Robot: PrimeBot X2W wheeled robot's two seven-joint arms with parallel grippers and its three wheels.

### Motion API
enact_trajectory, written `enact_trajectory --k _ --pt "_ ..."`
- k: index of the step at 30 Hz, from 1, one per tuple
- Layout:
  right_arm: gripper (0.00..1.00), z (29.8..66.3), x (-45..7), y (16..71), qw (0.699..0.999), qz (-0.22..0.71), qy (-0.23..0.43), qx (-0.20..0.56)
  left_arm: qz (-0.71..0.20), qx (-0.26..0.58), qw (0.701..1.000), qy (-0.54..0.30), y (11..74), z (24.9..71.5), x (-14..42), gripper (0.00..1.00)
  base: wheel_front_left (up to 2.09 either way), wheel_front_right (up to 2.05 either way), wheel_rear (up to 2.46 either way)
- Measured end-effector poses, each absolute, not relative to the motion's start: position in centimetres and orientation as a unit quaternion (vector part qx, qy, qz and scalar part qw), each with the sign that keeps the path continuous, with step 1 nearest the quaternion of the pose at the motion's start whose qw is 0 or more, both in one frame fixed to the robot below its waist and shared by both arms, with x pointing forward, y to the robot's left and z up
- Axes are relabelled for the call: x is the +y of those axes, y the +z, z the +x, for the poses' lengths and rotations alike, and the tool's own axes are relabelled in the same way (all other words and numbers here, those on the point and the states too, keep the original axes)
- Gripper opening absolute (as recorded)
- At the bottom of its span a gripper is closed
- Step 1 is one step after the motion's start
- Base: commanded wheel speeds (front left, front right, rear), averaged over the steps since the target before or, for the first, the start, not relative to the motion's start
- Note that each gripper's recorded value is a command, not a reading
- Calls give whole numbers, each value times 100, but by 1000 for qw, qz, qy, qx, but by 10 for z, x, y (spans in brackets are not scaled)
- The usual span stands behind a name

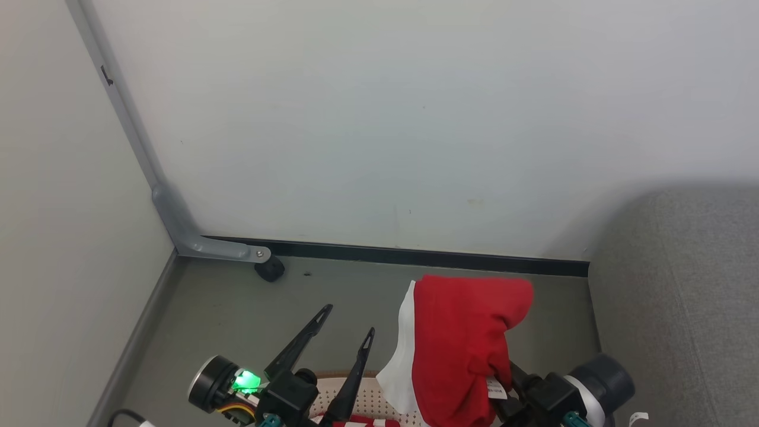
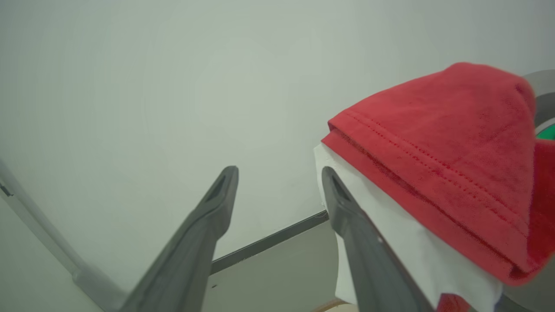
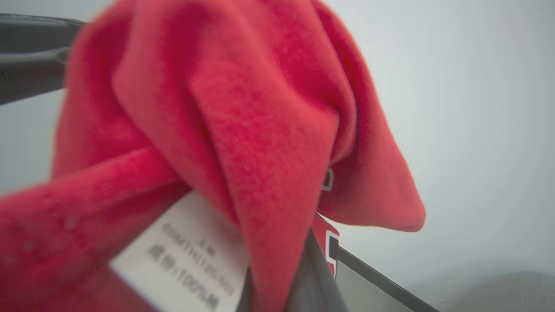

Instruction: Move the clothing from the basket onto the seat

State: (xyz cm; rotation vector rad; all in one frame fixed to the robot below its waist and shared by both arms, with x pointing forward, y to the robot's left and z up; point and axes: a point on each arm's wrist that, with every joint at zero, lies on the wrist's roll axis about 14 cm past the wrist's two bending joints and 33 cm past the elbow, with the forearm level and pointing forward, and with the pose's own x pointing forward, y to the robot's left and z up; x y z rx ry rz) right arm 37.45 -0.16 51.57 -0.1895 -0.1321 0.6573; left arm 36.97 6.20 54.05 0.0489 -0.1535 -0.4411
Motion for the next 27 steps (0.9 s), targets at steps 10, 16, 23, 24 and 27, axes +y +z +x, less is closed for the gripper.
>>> enact_trajectory --k 10,16,23,24,27 --pt "0 377 -12 525 947 -80 302 -76 22 -25 989 -145 509 376 102 100 0 0 0" --pt "0 375 -21 524 953 -63 286 -71 -12 17 996 -88 484 373 129 100 0 0 0" --pt "0 378 -38 526 962 -62 257 -74 -24 47 996 -68 464 363 136 100 0 0 0" --pt "0 378 -40 527 963 -62 253 -75 -22 51 996 -68 461 361 136 100 0 0 0" --pt "0 378 -48 526 967 -58 237 -73 -21 65 996 -65 452 355 136 100 0 0 0"
